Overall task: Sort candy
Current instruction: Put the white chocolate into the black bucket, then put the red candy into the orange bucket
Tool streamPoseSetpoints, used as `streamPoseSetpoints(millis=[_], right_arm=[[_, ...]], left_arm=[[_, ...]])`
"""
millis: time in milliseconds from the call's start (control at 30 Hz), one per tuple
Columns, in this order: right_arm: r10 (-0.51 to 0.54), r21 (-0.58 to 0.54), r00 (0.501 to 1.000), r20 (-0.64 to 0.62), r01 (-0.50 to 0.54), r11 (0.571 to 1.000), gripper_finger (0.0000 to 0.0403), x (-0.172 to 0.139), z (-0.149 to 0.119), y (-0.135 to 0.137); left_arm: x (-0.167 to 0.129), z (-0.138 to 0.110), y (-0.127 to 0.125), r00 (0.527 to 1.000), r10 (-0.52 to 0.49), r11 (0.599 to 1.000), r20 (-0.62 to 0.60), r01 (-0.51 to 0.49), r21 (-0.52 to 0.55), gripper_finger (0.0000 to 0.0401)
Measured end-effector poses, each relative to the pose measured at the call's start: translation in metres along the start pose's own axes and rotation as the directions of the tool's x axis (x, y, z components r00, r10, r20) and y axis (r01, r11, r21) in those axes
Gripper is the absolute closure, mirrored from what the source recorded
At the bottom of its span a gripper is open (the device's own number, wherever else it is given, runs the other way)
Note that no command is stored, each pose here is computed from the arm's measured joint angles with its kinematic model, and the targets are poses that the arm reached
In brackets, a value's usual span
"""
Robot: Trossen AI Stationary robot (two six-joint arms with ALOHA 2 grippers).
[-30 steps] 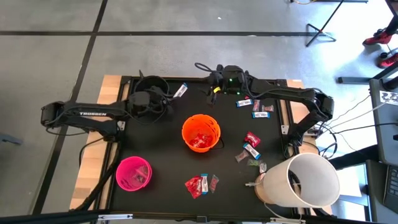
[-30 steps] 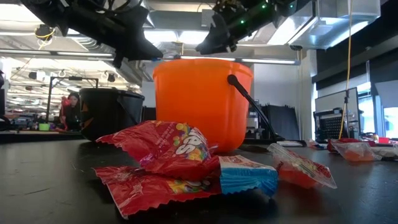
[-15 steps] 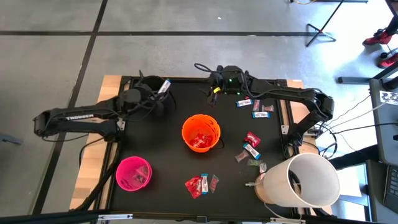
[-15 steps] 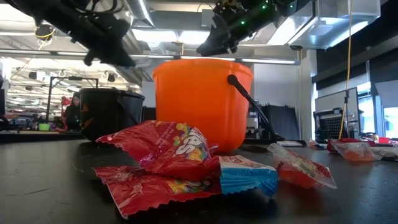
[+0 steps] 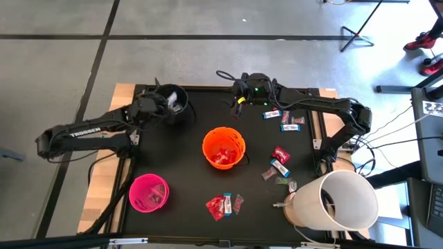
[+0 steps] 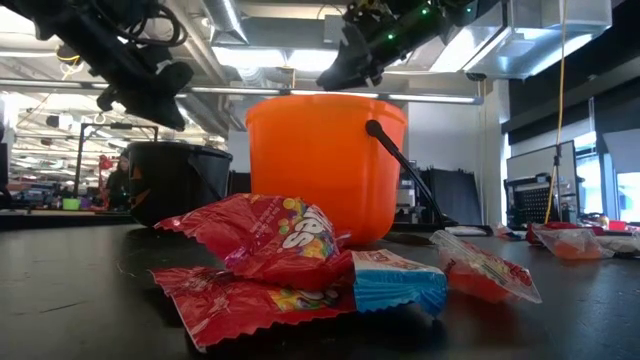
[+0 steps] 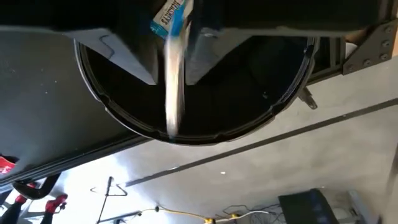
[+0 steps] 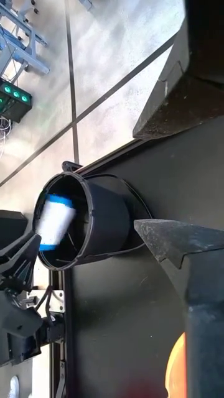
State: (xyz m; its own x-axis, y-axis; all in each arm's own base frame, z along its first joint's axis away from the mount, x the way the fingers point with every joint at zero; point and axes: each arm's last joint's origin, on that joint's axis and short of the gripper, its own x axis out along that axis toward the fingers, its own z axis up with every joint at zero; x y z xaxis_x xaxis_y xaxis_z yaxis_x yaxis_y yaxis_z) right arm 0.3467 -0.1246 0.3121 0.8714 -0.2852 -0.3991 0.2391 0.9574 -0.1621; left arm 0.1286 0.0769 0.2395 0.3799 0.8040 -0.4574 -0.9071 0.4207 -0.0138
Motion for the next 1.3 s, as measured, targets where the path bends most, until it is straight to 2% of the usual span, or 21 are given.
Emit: streamPoseSetpoints(millis=[167, 300, 433, 533, 633, 733, 900, 1067, 1300], right_arm=[[-0.044, -0.023, 0.998, -0.038, 0.043, 0.999, 0.0182, 0.000, -0.003, -0.001], [-0.107, -0.035, 0.984, -0.144, 0.103, 0.994, 0.0182, -0.001, -0.012, -0.002], [-0.127, -0.026, 0.960, -0.249, 0.125, 0.992, 0.0182, -0.003, -0.022, -0.002], [-0.120, 0.017, 0.943, -0.310, 0.132, 0.991, 0.0182, -0.005, -0.029, -0.004], [-0.119, 0.060, 0.928, -0.352, 0.150, 0.987, 0.0182, -0.006, -0.033, -0.007], [-0.121, 0.084, 0.925, -0.359, 0.162, 0.983, 0.0182, -0.008, -0.034, -0.009], [-0.120, 0.099, 0.924, -0.363, 0.166, 0.981, 0.0182, -0.012, -0.033, -0.008], [-0.141, 0.127, 0.940, -0.311, 0.188, 0.974, 0.0182, -0.028, -0.033, -0.009], [-0.200, 0.263, 0.958, -0.204, 0.250, 0.932, 0.0182, -0.052, -0.074, -0.008]], left_arm=[[0.001, 0.001, 0.002, 1.000, 0.006, 1.000, -0.003, -0.006, -0.006, 0.0264], [-0.002, 0.006, 0.002, 0.999, -0.032, 0.999, 0.042, 0.033, -0.020, 0.0249], [-0.011, 0.020, -0.004, 0.964, -0.213, 0.977, 0.159, 0.208, 0.043, 0.0250], [-0.020, 0.031, -0.007, 0.900, -0.355, 0.935, 0.253, 0.337, 0.113, 0.0251], [-0.024, 0.037, -0.011, 0.837, -0.460, 0.887, 0.295, 0.422, 0.187, 0.0252], [-0.025, 0.038, -0.013, 0.800, -0.526, 0.850, 0.290, 0.475, 0.229, 0.0252], [-0.026, 0.037, -0.015, 0.764, -0.587, 0.808, 0.269, 0.531, 0.255, 0.0252], [-0.027, 0.037, -0.017, 0.716, -0.650, 0.757, 0.254, 0.579, 0.304, 0.0252], [-0.028, 0.038, -0.017, 0.695, -0.674, 0.736, 0.251, 0.601, 0.312, 0.0252]])
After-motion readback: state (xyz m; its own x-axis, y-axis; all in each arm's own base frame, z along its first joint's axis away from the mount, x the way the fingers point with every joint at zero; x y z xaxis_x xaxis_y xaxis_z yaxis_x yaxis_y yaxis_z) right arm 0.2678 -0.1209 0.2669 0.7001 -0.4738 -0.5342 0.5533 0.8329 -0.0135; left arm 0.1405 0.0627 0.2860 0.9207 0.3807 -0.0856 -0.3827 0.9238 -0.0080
